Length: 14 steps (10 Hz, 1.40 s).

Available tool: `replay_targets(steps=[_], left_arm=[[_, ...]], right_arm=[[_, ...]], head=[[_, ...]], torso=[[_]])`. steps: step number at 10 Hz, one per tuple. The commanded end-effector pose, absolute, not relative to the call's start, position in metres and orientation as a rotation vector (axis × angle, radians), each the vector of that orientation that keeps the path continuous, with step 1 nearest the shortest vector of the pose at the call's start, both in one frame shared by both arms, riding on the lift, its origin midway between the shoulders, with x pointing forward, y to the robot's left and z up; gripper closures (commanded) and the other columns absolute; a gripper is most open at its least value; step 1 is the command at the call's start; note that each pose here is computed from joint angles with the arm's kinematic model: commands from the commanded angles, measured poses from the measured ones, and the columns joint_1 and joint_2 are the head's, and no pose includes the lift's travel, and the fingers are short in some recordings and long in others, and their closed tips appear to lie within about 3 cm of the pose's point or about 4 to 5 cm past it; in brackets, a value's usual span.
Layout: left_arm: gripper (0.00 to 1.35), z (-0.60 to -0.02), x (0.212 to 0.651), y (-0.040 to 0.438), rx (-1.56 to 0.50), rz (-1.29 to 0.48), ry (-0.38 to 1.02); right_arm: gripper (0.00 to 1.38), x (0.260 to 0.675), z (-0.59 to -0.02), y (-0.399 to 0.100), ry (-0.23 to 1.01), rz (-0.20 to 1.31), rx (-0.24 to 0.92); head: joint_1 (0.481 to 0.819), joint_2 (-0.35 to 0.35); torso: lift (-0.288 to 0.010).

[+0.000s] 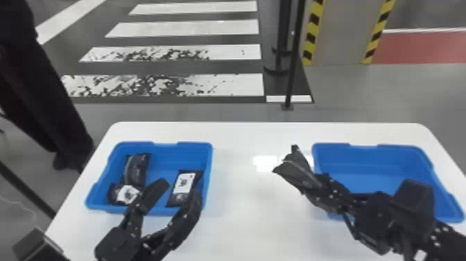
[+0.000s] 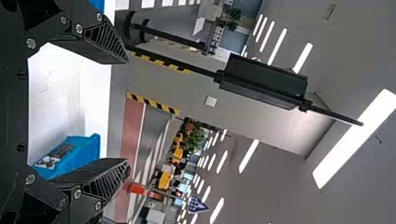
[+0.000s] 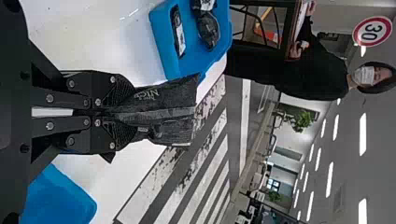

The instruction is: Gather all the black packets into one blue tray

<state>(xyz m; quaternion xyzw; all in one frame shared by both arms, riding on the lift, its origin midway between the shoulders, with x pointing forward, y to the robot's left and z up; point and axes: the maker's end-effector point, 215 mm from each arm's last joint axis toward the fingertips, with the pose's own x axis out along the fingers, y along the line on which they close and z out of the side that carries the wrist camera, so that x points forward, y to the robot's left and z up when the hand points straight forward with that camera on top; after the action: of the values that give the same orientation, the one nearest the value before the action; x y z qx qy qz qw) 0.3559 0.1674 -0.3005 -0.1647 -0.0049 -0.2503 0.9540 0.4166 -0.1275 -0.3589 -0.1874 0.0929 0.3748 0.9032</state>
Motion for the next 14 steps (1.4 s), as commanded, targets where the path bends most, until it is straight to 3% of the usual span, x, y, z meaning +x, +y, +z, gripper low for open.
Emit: replay_targets(steps=[1,4,7,10,14], left_arm=[[0.31,-0.311,0.365,0.144,-0.409,-0.557,0.016],[0.31,-0.323,0.386,0.093,-0.503,-0.676,0.052],[0.31,-0.309,0.408,0.082,-0.513,-0.708,0.008],[0.30,-0.300,0.404,0.066,-0.583,-0.743,-0.004],[0.31,-0.300,0.392,0.049,-0.636,-0.781,0.007]], right_arm=[[1.28,0.415,-0.357,-0.114,0.184,0.806,-0.389],[1.28,0.407,-0.316,-0.065,0.082,0.893,-0.456],[1.28,0.394,-0.311,-0.032,0.055,0.972,-0.462],[1.28,0.392,-0.320,-0.026,0.071,0.992,-0.454],[1.28,0.392,-0.327,-0.026,0.090,0.995,-0.446]], head=[[0.695,0.059],[0.695,0.043],[0.695,0.050],[0.695,0.074],[0.695,0.040]], torso=[[-0.110],[-0.110],[-0.110],[-0.110],[-0.110]])
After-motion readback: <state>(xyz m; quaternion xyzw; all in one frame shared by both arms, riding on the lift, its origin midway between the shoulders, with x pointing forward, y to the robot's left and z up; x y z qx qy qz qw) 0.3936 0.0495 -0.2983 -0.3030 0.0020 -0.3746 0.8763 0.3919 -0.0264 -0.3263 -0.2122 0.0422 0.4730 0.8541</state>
